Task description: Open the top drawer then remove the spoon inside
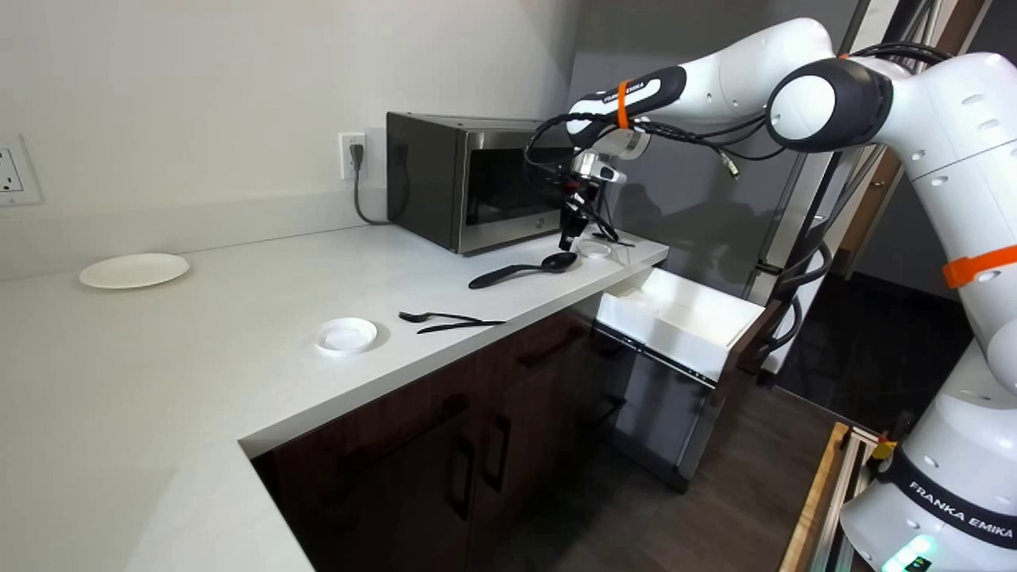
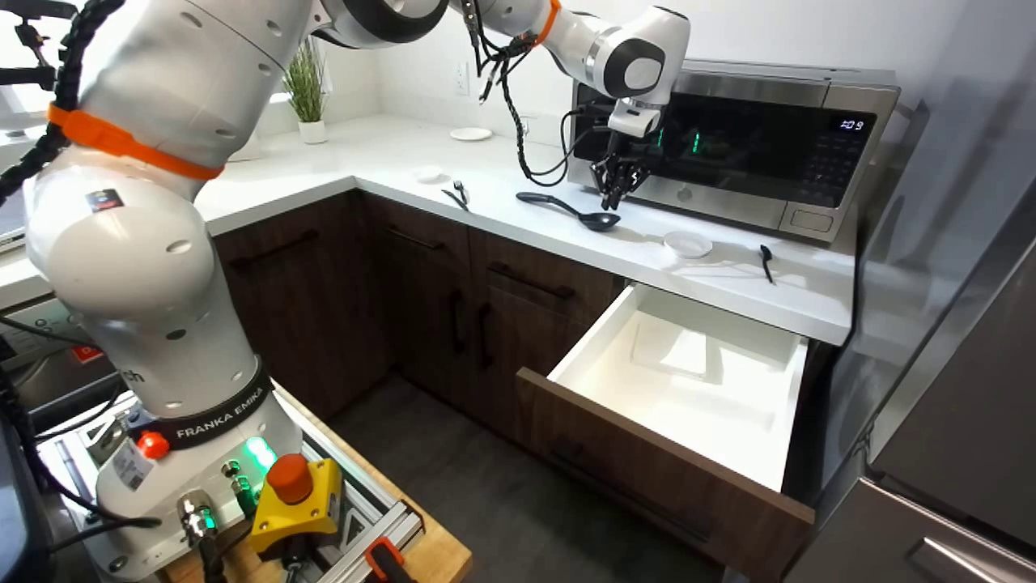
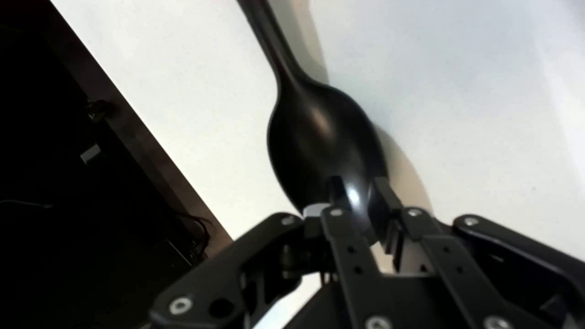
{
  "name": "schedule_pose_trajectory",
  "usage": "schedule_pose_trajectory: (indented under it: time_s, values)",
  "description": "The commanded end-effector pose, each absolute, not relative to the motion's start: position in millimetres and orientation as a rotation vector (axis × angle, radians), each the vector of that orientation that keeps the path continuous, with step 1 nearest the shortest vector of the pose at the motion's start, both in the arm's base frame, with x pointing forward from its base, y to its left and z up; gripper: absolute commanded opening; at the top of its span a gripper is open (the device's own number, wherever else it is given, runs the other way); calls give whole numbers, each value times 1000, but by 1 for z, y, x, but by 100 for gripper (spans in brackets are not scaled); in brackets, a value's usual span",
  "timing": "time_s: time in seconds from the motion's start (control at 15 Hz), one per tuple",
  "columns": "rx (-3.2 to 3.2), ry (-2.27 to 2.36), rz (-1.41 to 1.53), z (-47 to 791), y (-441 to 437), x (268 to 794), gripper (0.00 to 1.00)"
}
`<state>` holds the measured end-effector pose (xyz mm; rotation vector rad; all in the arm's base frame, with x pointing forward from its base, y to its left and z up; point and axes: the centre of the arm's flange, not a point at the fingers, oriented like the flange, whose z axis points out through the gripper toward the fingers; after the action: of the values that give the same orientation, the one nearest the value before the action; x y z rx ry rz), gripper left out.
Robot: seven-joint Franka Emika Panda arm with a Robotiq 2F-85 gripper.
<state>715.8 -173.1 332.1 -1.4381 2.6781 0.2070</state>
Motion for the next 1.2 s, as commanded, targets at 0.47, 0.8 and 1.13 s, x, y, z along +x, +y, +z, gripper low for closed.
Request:
schedule_pose_trajectory:
  time_s: [0.47,0.8,1.13]
  values:
    - [-1341,2655,0,416,-240,683,100]
    - [-980,2844,-172,470,-330,628,100]
    - [-917,2875,-262,492,-373,608,100]
